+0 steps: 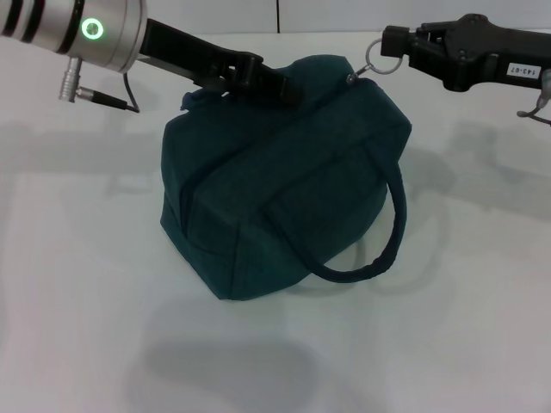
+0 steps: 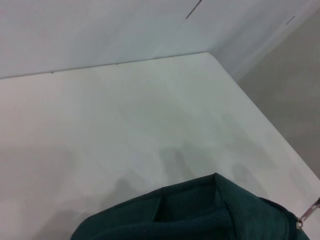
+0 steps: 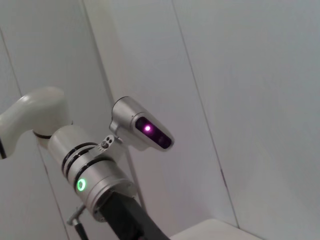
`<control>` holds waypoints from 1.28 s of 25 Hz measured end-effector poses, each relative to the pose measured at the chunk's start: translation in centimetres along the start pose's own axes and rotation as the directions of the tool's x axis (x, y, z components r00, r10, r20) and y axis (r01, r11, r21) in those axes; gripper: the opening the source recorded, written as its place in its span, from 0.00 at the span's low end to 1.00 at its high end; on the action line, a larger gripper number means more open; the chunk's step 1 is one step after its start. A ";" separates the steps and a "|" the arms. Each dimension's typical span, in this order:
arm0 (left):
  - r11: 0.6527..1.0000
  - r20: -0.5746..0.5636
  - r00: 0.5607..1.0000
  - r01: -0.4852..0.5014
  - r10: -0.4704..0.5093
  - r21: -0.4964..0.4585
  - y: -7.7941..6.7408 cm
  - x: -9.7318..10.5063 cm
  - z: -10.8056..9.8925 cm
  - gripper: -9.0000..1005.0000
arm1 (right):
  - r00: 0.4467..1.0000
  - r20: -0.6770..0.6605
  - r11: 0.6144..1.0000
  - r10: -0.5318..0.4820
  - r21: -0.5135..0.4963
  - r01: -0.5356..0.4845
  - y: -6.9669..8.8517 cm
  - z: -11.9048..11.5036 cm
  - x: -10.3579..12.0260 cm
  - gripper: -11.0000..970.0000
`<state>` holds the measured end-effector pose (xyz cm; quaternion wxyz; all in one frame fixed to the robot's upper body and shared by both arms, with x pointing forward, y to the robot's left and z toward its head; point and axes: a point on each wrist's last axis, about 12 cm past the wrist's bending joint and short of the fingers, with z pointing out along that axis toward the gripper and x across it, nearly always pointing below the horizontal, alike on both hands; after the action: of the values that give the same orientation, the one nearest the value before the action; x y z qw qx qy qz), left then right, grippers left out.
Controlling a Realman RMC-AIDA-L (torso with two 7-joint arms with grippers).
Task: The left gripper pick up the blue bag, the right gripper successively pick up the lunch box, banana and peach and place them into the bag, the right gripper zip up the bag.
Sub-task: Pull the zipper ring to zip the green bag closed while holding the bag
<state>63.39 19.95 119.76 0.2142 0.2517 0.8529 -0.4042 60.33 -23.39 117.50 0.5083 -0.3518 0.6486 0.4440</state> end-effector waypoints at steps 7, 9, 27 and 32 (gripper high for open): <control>1.000 -0.008 1.000 0.005 -0.005 0.011 -0.1 0.3 0.2 0.24 | 0.999 0.010 0.998 0.041 0.048 -0.041 -0.5 -0.3 0.8 0.09; 1.000 -0.010 1.000 0.005 -0.005 0.011 -0.1 0.3 0.2 0.24 | 0.997 0.022 0.995 0.069 0.064 -0.070 -0.7 -0.2 1.1 0.09; 0.991 -0.020 0.999 0.049 -0.047 0.122 -0.6 0.9 0.3 0.10 | 0.987 0.075 0.982 0.141 0.114 -0.149 -1.4 -0.5 1.8 0.09; 0.981 -0.016 0.999 0.034 -0.031 0.190 -1.2 1.4 0.5 0.08 | 0.970 0.094 0.968 0.226 0.087 -0.234 -1.3 -0.7 2.1 0.10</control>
<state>61.68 19.22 119.39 0.1771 0.2596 0.8156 -0.4859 60.73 -24.49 115.21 0.4966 -0.2300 0.6842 0.4820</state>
